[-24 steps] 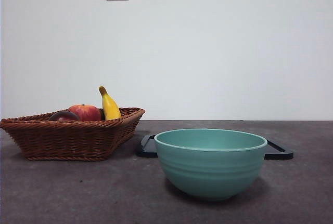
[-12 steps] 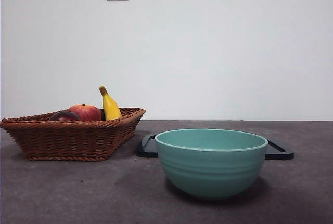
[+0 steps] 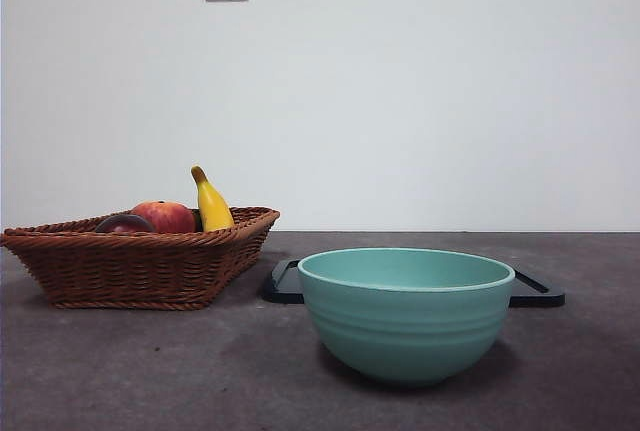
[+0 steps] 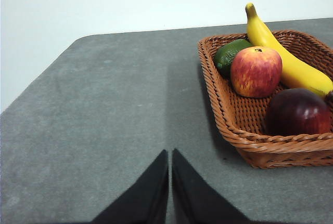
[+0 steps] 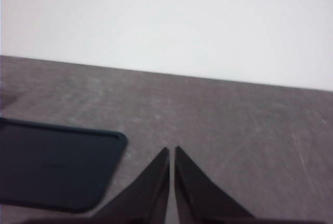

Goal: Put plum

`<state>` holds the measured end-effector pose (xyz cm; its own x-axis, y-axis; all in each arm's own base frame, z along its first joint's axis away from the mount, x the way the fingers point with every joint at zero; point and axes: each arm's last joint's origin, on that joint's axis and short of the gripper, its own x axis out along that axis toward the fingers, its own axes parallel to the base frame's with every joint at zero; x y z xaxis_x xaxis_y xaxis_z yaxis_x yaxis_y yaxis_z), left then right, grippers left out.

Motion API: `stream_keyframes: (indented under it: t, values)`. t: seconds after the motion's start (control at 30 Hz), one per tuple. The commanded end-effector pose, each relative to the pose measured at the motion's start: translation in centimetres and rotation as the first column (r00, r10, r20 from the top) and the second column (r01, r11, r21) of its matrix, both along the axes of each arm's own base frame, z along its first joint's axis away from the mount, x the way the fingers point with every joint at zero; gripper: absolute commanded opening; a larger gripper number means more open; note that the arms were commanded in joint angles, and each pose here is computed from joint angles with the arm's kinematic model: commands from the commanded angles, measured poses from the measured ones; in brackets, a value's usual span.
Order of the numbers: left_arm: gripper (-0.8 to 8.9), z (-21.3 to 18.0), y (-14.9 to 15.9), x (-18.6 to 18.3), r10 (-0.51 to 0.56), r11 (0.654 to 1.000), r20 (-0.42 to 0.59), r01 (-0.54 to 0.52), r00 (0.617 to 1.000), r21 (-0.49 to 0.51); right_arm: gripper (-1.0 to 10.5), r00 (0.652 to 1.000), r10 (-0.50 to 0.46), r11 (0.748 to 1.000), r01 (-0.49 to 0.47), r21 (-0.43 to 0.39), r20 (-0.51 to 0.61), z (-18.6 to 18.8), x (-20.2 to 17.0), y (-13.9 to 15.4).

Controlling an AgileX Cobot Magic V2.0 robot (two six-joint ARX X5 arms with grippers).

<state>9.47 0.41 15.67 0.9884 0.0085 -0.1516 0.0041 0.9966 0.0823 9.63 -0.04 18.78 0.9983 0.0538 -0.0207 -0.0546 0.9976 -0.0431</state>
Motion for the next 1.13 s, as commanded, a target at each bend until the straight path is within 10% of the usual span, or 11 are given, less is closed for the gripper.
stream_keyframes:
  t: [0.03, 1.13]
  values:
    - [0.09, -0.8, 0.0, 0.1, 0.003, 1.0, -0.027, -0.004, 1.0, -0.004, 0.1, 1.0, -0.021, 1.0, 0.021, 0.01, -0.005, -0.9, 0.1, -0.1]
    - [0.09, -0.7, 0.0, 0.1, 0.003, 1.0, -0.026, -0.004, 1.0, -0.004, 0.1, 0.991, -0.046, 0.999, 0.048, 0.012, -0.129, -3.6, 0.0, -0.2]
